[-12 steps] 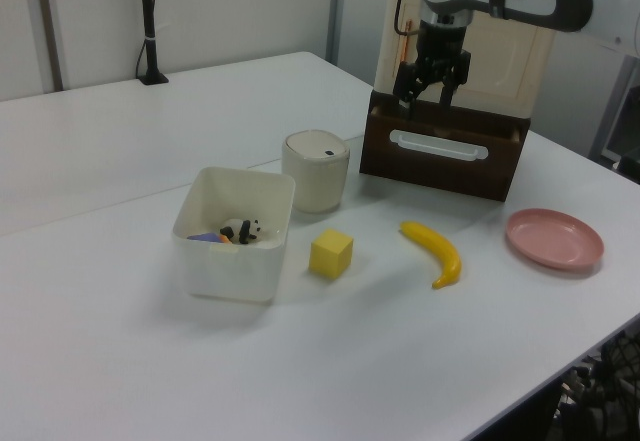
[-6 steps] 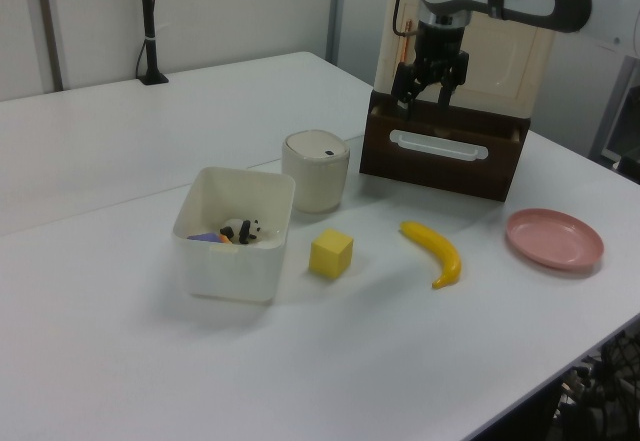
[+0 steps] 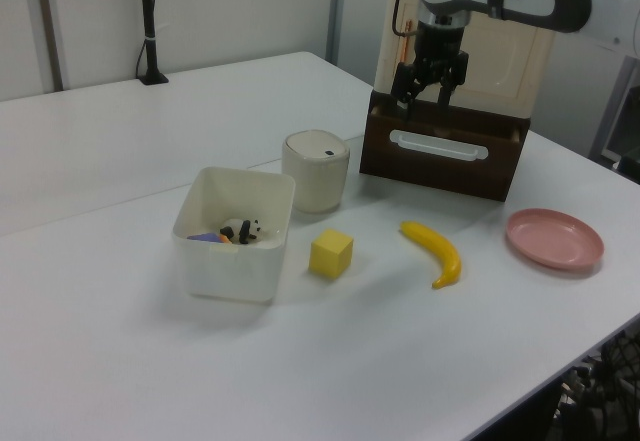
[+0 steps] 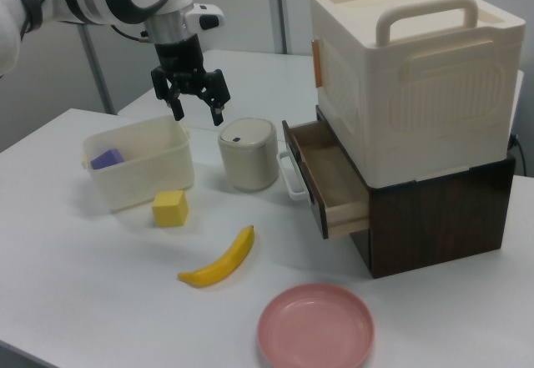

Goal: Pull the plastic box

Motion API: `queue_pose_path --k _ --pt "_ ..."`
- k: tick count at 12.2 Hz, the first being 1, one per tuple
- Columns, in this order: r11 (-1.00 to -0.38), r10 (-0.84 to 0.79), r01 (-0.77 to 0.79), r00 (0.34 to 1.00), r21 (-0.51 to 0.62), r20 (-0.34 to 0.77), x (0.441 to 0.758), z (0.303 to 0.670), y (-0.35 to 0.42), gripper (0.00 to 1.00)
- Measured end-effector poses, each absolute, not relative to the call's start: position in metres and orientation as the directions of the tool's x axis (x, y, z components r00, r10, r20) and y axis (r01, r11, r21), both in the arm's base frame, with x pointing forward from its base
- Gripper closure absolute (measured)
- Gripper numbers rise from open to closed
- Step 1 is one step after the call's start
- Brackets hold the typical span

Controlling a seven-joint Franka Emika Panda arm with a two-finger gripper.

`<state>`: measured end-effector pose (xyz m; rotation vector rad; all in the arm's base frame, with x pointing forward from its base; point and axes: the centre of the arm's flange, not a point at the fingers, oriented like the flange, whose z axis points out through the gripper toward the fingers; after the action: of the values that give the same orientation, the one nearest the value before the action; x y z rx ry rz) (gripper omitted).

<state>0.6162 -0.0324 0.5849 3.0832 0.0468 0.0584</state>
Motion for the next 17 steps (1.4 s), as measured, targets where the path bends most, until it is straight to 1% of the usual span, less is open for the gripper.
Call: queue_pose_path --k 5,7,9,10,13,16,17 --pt "-0.998 0.047 0.046 0.999 0.053 0.024 0.619 0.575 -0.024 0.00" --pt "-0.995 0.090 0.088 0.995 0.050 0.031 0.630 0.557 -0.005 0.00" --pt "-0.984 0.179 0.178 0.983 0.021 0.045 0.648 0.528 0.032 0.00" --pt "-0.968 0.252 0.252 0.966 0.007 0.056 0.655 0.513 0.055 0.00" --pt "-0.901 0.434 0.435 0.897 0.011 0.088 0.665 0.491 0.102 0.00" --pt "-0.772 0.635 0.635 0.769 0.018 0.075 0.665 0.471 0.137 0.00" --pt "-0.749 0.661 0.662 0.746 0.019 0.075 0.665 0.468 0.145 0.00"
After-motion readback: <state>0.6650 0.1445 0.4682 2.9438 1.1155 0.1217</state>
